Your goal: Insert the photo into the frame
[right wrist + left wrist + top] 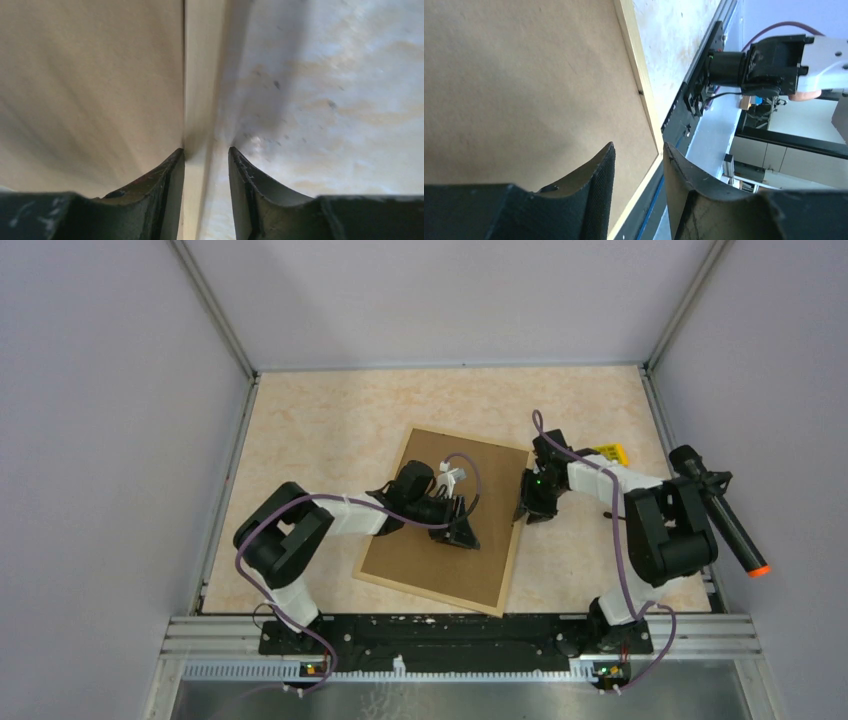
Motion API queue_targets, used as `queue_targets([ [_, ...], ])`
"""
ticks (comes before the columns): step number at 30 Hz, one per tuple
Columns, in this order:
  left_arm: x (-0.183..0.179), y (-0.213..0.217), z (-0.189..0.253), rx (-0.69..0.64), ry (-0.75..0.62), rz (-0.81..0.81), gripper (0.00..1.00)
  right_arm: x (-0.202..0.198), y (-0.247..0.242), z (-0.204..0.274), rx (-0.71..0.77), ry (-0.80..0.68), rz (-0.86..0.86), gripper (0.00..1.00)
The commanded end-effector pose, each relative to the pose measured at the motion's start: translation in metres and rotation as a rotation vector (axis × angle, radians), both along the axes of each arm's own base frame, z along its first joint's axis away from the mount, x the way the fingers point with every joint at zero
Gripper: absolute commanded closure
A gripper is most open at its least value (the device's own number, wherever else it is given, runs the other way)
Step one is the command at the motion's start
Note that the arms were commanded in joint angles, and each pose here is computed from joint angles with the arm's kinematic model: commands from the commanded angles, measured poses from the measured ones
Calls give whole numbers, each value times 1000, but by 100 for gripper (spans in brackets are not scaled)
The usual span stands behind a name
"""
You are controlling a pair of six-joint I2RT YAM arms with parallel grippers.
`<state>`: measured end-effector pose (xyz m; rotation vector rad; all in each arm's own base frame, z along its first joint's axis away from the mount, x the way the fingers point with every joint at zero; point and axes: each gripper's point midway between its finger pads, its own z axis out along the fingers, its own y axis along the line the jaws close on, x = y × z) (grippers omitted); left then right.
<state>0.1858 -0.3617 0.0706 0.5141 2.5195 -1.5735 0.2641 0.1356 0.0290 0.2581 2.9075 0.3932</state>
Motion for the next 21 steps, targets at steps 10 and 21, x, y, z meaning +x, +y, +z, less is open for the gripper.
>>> queue_targets([
  [10,-17,20,2,-6,-18,50,54,116,50,36,100,-223,188,61],
  [21,-12,8,3,-46,-4,28,53,-12,-7,58,-16,-97,171,48],
])
